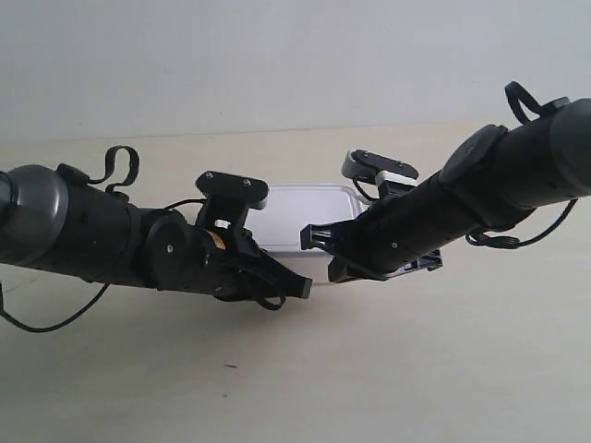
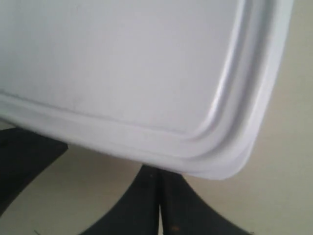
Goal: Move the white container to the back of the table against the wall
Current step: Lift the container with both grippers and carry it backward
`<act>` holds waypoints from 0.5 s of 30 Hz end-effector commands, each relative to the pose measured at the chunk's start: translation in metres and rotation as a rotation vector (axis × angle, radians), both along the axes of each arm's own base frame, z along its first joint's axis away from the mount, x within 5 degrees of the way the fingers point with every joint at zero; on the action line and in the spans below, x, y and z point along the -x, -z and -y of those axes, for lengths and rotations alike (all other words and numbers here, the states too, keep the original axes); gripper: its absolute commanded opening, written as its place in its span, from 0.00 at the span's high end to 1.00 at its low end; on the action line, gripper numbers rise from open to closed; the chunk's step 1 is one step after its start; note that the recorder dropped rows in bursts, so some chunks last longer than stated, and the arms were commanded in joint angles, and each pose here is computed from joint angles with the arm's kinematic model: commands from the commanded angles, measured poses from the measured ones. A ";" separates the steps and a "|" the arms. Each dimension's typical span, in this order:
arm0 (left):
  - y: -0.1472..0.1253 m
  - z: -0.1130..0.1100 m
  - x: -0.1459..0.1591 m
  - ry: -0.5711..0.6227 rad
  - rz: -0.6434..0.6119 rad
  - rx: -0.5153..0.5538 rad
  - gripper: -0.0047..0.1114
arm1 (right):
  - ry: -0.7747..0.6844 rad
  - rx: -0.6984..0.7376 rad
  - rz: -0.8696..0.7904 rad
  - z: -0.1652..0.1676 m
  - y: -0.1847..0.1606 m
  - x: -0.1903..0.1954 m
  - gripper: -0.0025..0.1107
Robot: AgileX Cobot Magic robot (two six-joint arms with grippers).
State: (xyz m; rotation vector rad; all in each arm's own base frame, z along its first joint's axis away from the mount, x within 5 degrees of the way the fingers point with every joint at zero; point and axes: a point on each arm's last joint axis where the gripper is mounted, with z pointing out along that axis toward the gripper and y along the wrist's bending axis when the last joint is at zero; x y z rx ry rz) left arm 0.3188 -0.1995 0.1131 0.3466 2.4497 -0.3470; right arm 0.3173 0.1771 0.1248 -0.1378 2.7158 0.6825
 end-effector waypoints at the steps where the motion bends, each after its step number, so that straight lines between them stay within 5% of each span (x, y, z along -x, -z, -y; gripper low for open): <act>1: 0.000 -0.019 -0.025 -0.033 0.042 -0.022 0.96 | 0.002 0.004 0.020 -0.006 0.005 -0.013 0.98; 15: -0.003 -0.018 -0.070 -0.035 0.112 -0.022 0.96 | 0.019 -0.025 0.115 -0.028 0.014 -0.073 0.98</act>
